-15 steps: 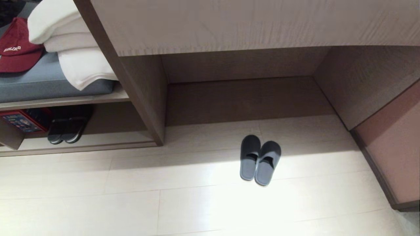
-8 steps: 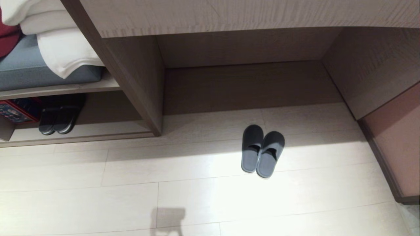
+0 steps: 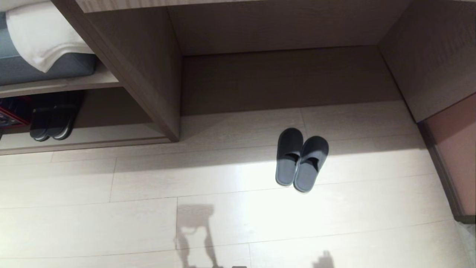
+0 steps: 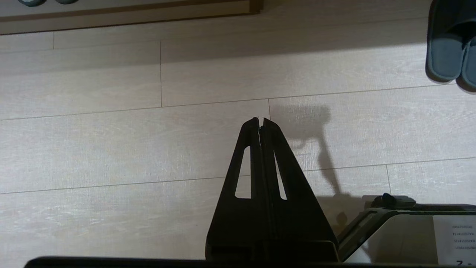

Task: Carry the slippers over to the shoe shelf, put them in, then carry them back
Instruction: Pick up the slippers on the floor

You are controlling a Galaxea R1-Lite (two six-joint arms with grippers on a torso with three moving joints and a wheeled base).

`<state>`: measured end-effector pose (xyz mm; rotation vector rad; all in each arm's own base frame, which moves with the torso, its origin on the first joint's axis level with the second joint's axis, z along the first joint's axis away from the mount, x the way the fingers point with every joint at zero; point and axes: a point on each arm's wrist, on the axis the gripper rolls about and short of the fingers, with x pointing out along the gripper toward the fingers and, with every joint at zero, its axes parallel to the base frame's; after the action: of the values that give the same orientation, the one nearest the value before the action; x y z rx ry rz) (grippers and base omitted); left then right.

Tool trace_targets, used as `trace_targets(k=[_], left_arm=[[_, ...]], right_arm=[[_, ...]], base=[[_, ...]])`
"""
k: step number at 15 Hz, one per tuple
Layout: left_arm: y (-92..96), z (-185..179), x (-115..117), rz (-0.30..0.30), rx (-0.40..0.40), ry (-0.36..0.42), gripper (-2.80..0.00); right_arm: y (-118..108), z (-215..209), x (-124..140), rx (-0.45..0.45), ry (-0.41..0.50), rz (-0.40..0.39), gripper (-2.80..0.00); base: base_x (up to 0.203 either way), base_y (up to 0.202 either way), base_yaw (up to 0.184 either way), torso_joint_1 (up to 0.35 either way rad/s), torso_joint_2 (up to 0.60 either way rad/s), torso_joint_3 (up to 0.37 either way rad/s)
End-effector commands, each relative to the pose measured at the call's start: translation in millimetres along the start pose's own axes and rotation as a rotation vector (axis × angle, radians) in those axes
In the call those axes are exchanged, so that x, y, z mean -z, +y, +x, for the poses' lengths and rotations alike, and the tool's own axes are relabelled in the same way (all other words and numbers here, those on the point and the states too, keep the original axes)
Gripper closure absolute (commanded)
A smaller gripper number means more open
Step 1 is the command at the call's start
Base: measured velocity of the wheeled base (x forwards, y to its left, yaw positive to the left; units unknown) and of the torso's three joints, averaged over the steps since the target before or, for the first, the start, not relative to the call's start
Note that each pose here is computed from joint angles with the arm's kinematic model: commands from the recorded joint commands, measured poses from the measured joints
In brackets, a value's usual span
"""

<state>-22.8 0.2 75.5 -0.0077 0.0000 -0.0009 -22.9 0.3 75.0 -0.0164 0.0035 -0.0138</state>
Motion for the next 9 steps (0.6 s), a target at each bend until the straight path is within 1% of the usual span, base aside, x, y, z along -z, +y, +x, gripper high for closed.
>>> trace_targets(k=[1, 9], left_arm=[[0.0, 0.1, 0.4, 0.000, -0.001, 0.002, 0.00], [0.0, 0.1, 0.4, 0.000, -0.001, 0.002, 0.00]], right_arm=[[0.0, 0.0, 0.5, 0.000, 0.000, 0.000, 0.00], [0.0, 0.0, 0.5, 0.000, 0.000, 0.000, 0.00]], base=[[0.000, 0.000, 0.000, 0.005, 0.00, -0.191], [0.000, 0.000, 0.000, 0.003, 0.00, -0.198]])
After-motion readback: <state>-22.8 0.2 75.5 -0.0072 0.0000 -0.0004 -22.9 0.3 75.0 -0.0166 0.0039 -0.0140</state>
